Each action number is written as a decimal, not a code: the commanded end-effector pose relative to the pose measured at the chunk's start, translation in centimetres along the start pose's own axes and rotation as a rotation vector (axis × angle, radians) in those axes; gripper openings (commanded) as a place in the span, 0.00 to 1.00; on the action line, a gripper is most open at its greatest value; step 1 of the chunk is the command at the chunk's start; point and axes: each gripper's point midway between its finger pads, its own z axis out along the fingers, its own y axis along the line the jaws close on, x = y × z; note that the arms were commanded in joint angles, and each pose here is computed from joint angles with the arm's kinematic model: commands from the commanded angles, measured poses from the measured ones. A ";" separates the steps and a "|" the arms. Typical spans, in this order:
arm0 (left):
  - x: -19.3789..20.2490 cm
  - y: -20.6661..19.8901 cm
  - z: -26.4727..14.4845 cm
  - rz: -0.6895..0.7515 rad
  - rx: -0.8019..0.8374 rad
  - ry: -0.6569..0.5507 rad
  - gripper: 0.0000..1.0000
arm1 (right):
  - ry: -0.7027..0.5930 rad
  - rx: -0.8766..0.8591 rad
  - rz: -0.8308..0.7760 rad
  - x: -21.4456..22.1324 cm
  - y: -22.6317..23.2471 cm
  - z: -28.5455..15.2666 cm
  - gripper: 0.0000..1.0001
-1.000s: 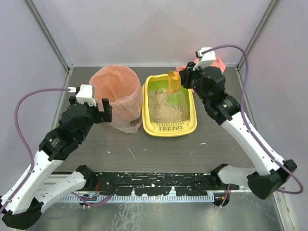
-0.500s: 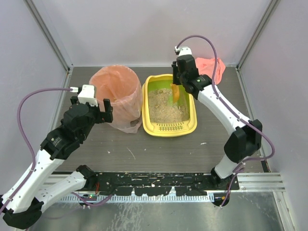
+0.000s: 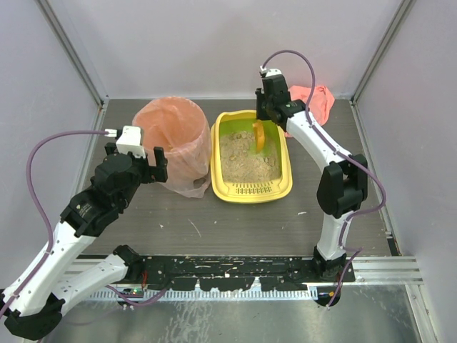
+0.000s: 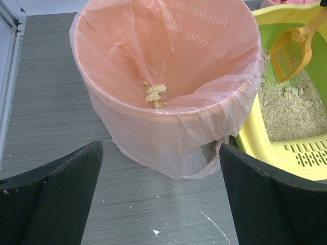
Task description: Clean the litter box
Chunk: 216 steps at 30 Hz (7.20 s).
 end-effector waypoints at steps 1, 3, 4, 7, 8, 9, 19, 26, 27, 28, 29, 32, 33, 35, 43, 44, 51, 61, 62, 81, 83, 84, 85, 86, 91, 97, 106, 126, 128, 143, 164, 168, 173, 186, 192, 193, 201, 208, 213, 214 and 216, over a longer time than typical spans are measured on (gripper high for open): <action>-1.3 0.0 0.2 -0.015 -0.005 -0.049 0.98 | -0.073 -0.038 0.025 -3.0 0.9 -0.9 0.01; -1.3 0.0 0.1 -0.014 -0.005 -0.047 0.98 | -0.070 -0.036 0.034 -2.9 0.8 -0.6 0.01; -1.2 0.0 0.2 -0.015 -0.005 -0.047 0.98 | -0.068 -0.036 0.039 -2.8 0.8 -0.4 0.01; -1.2 0.1 0.2 -0.012 -0.007 -0.047 0.98 | -0.064 -0.042 0.059 -2.8 0.8 0.0 0.01; -1.2 0.1 0.2 -0.012 -0.007 -0.046 0.98 | -0.060 -0.046 0.066 -2.8 0.8 0.2 0.01; -1.2 0.1 0.2 -0.012 -0.008 -0.046 0.98 | -0.055 -0.050 0.071 -2.7 1.0 0.3 0.01; -1.2 0.1 0.2 -0.013 -0.010 -0.046 0.98 | 0.001 -0.164 0.116 -1.6 2.8 0.2 0.01; -1.2 0.1 0.1 -0.013 -0.008 -0.047 0.98 | 0.066 -0.233 0.143 0.7 2.8 -0.5 0.01; -1.2 0.1 0.1 -0.013 -0.008 -0.047 0.98 | 0.075 -0.239 0.148 1.1 2.8 -0.5 0.01; -1.2 0.1 0.1 -0.014 -0.008 -0.047 0.98 | 0.082 -0.246 0.157 1.4 2.7 -0.6 0.01; -1.2 0.1 0.1 -0.013 -0.007 -0.047 0.98 | 0.086 -0.256 0.168 1.6 2.6 -0.6 0.00; -1.1 0.1 0.1 -0.012 -0.006 -0.043 0.98 | 0.105 -0.293 0.207 2.5 2.7 -0.8 0.01; -1.1 0.1 0.2 -0.012 -0.007 -0.043 0.98 | 0.102 -0.301 0.216 2.4 2.7 -1.0 0.01; -1.1 0.1 0.2 -0.013 -0.007 -0.043 0.98 | 0.108 -0.313 0.230 2.8 2.8 -1.2 0.01; -1.1 0.1 0.2 -0.012 -0.007 -0.042 0.98 | 0.096 -0.350 0.315 4.0 2.5 -1.8 0.01; -1.1 0.1 0.2 -0.011 -0.007 -0.041 0.98 | 0.094 -0.359 0.330 4.3 2.4 -1.9 0.01; -1.0 0.0 0.2 -0.010 -0.002 -0.039 0.98 | 0.065 -0.417 0.493 6.7 1.5 -1.9 0.01; -1.1 0.1 0.1 -0.012 -0.004 -0.042 0.98 | 0.008 -0.476 0.726 8.8 2.0 -1.4 0.00; -1.1 0.1 0.1 -0.013 -0.003 -0.044 0.98 | 0.009 -0.472 0.738 9.1 2.0 -1.3 0.01; -1.0 0.1 0.0 -0.014 -0.006 -0.043 0.98 | -0.162 -0.460 0.798 6.3 -1.8 -5.0 0.01; -1.0 0.2 0.0 -0.013 -0.007 -0.042 0.98 | -0.179 -0.474 0.809 6.1 -2.2 -5.4 0.01; -1.0 0.2 0.0 -0.012 -0.007 -0.042 0.98 | -0.179 -0.478 0.818 6.2 -2.4 -5.6 0.01; -1.0 0.2 0.0 -0.014 -0.006 -0.043 0.98 | -0.189 -0.491 0.828 6.0 -2.6 -5.8 0.01; -1.0 0.2 0.0 -0.014 -0.007 -0.042 0.98 | -0.187 -0.501 0.836 6.1 -2.6 -6.0 0.01; -1.0 0.2 0.0 -0.013 -0.007 -0.043 0.98 | -0.201 -0.524 0.847 6.3 -3.6 -6.9 0.01; -1.0 0.3 -0.1 -0.015 -0.011 -0.046 0.98 | -0.224 -0.549 0.844 6.0 -4.6 -8.7 0.01; -1.6 0.1 -0.6 -0.030 0.011 -0.069 0.98 | -0.308 -0.606 0.894 4.9 -7.4 -12.3 0.01; -2.5 -0.6 -1.2 -0.076 0.058 -0.082 0.98 | -0.302 -0.869 1.078 5.8 -6.9 -14.0 0.01; -2.6 -0.7 -1.2 -0.074 0.056 -0.077 0.98 | -0.327 -0.805 1.139 6.5 -8.9 -13.6 0.01; -2.9 -1.1 -0.9 -0.080 0.063 -0.067 0.98 | -0.319 -0.733 1.223 7.7 -9.6 -12.4 0.01; -2.6 -0.6 -1.0 -0.072 0.047 -0.071 0.98 | -0.323 -0.760 1.163 6.6 -8.1 -12.2 0.01; -2.8 -0.6 -0.8 -0.069 0.042 -0.085 0.98 | -0.340 -0.731 1.189 6.9 -8.9 -12.1 0.01; -2.7 -0.5 -0.8 -0.070 0.039 -0.091 0.98 | -0.297 -0.812 1.087 6.0 -5.9 -12.2 0.01; -2.6 -0.5 -0.7 -0.058 0.036 -0.086 0.98 | -0.308 -0.795 1.055 6.3 -6.4 -11.8 0.01; -2.5 -0.7 -0.7 -0.060 0.045 -0.072 0.98 | -0.337 -0.746 1.054 6.3 -7.4 -11.8 0.01; -2.4 -0.6 -0.5 -0.062 0.040 -0.081 0.98 | -0.318 -0.788 1.002 6.1 -6.1 -12.0 0.01; -2.5 -0.3 -0.6 -0.059 0.025 -0.096 0.98 | -0.339 -0.821 0.959 5.8 -5.9 -12.4 0.01; -2.7 -0.4 -0.6 -0.058 0.028 -0.095 0.98 | -0.371 -0.796 0.953 5.6 -6.6 -12.7 0.01; -2.6 -0.6 -0.7 -0.061 0.039 -0.082 0.98 | -0.367 -0.777 0.958 6.3 -7.2 -12.6 0.01; -2.6 -0.5 -0.5 -0.061 0.034 -0.088 0.98 | -0.362 -0.807 0.930 6.0 -6.6 -12.8 0.01; -2.5 -0.5 -0.4 -0.057 0.032 -0.084 0.98 | -0.421 -0.679 1.084 7.4 -10.3 -12.4 0.01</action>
